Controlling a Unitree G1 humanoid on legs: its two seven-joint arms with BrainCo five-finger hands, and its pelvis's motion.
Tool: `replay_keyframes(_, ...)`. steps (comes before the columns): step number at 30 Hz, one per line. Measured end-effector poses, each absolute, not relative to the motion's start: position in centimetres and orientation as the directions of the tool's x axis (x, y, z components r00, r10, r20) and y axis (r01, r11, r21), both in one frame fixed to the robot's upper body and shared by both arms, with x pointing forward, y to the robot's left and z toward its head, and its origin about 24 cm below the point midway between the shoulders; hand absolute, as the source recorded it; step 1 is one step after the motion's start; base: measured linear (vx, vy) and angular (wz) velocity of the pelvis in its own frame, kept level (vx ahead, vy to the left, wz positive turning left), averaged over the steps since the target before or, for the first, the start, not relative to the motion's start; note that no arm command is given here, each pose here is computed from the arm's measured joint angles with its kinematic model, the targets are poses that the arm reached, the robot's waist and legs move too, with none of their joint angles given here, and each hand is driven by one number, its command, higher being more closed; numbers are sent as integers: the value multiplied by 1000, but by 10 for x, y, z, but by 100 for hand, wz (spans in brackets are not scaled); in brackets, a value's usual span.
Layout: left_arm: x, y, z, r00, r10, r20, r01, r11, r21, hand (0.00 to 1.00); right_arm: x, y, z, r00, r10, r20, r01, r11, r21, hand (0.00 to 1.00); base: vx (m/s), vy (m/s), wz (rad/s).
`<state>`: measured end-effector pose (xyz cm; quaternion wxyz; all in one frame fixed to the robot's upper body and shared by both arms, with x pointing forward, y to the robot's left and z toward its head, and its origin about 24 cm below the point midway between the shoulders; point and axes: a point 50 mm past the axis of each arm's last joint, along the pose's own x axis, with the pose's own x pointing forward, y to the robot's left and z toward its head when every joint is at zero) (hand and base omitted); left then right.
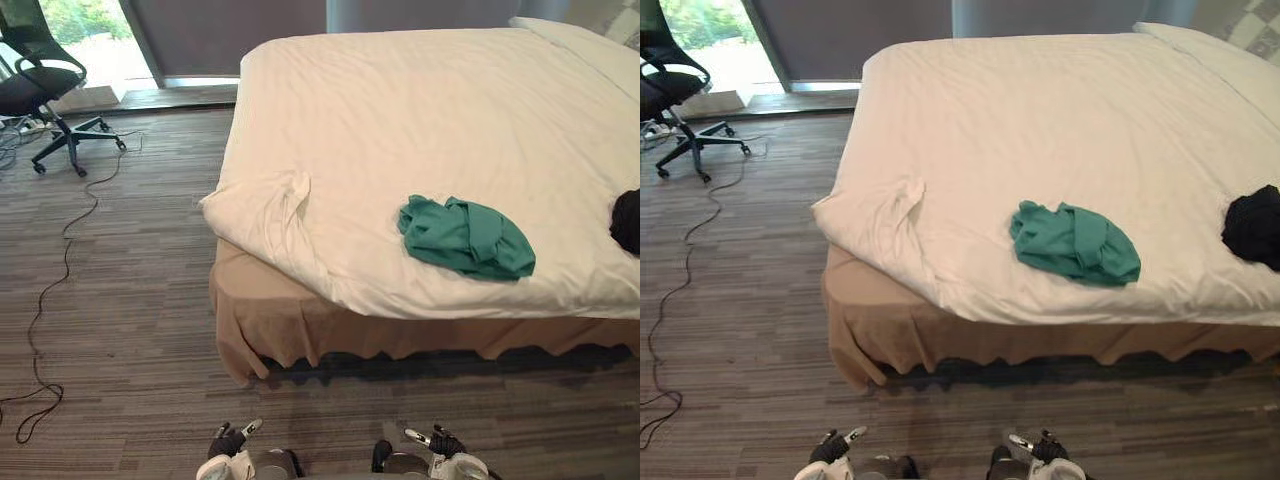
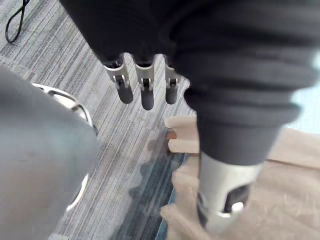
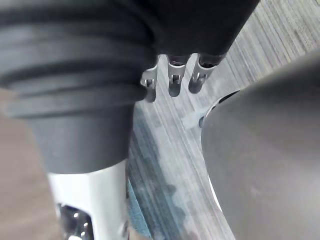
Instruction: Tidy the bed and pick cloth on bed and put in laundry
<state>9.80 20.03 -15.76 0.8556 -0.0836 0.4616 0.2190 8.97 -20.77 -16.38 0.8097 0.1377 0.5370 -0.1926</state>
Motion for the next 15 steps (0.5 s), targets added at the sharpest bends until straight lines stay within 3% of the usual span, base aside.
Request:
replay_keyframes(3,107,210,-150,550,346,-760,-381,914,140,0,85,-203,-166,335,-153,-930,462,887,20,0,29,6,-10)
replay_keyframes(5,139,223,-128,685,365,-630,-337,926,171,0,83,-200,-166,329,-144,-933,460,888,25,0,-32,1,-8)
replay_keyframes(6,171,234,-99,801,367,-473,-313,930,191,0,84,-199,-166,330,-138,-934,442,897,24,0,-63,-12,-3)
replay_keyframes(8,213,247,-53,895,364,-258,-317,926,207,0,83,-201,-166,332,-141,-933,430,903,17,0,-76,-17,5)
replay_keyframes(11,247,259,4,923,385,-13,-375,906,195,0,80,-210,-165,329,-164,-930,425,905,-9,0,-80,-14,1)
replay_keyframes(15,255,271,49,915,361,177,-399,871,287,0,66,-222,-164,300,-206,-931,385,919,-79,0,-34,-24,-5)
